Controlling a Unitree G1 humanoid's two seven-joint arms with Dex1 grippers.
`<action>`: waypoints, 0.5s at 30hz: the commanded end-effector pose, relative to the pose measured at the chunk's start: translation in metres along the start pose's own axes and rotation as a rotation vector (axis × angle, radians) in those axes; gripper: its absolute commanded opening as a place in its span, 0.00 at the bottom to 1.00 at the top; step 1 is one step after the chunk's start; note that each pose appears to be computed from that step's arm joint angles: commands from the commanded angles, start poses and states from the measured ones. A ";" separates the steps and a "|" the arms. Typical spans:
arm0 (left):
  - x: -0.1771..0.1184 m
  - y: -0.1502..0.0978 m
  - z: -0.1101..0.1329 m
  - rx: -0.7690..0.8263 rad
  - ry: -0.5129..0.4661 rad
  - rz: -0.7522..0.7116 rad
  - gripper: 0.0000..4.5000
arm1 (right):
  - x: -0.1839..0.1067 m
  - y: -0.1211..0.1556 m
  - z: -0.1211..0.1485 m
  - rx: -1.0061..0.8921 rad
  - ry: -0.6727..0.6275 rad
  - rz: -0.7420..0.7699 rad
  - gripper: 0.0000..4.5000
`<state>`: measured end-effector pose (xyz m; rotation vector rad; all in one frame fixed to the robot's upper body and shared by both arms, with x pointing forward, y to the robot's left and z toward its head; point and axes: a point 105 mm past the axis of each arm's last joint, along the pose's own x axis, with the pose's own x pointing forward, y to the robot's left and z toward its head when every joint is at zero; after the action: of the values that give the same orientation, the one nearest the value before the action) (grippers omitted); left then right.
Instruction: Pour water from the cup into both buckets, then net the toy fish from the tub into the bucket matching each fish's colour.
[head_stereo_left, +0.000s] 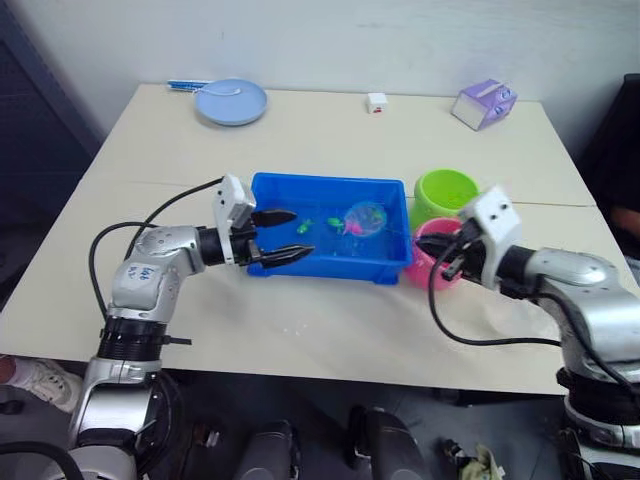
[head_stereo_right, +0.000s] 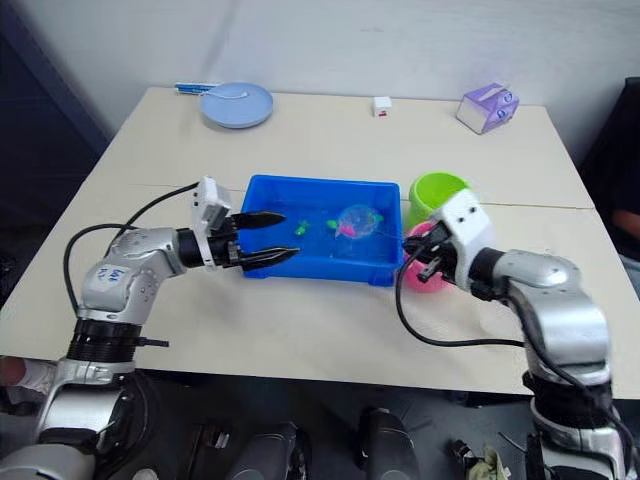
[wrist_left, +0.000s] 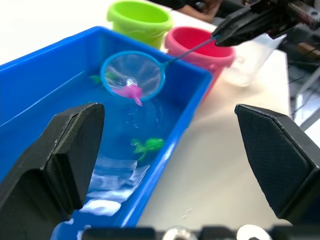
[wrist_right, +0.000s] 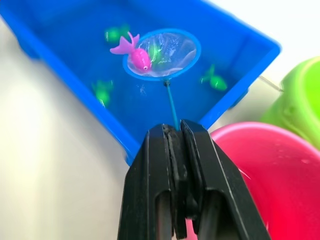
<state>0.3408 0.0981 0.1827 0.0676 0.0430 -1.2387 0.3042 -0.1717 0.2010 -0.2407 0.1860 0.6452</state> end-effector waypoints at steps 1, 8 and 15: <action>0.016 -0.010 0.017 0.032 -0.047 -0.092 1.00 | -0.029 0.002 0.020 0.017 -0.082 -0.071 0.18; 0.047 -0.025 0.029 0.046 -0.081 -0.244 1.00 | -0.090 -0.012 0.017 -0.043 -0.036 -0.315 0.18; 0.063 -0.025 0.031 0.056 -0.092 -0.302 1.00 | -0.121 -0.013 0.009 -0.592 0.219 -0.462 0.18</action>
<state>0.3373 0.0291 0.2014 0.0262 -0.0295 -1.5333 0.2205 -0.2646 0.2171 -0.6618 0.2764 0.1895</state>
